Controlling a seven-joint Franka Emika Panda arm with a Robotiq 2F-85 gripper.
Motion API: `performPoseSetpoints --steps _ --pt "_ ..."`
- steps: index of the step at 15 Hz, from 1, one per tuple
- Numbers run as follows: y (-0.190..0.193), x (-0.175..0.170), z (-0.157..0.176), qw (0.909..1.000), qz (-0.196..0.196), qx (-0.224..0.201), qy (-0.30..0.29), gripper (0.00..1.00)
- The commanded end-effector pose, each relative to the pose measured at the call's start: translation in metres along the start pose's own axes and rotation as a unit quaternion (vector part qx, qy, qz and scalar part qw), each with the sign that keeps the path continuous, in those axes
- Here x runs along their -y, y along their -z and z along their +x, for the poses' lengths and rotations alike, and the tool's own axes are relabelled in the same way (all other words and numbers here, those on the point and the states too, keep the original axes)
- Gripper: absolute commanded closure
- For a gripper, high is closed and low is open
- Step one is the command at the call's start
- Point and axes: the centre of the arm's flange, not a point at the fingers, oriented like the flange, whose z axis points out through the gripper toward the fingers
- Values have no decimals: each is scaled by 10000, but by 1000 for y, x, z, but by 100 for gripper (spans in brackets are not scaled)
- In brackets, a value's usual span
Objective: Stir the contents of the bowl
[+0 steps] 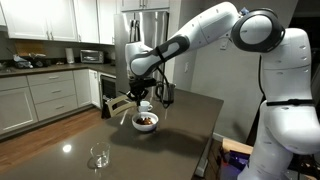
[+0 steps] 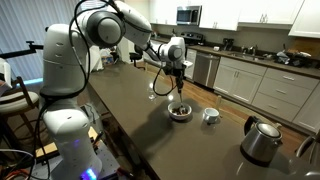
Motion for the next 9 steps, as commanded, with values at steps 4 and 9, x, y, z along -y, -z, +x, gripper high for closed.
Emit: performPoseSetpoints --steps 4,9 --pt "-7 -25 -26 9951 875 -265 -388 96" --pt "-8 -14 -33 9929 1033 -496 -316 96"
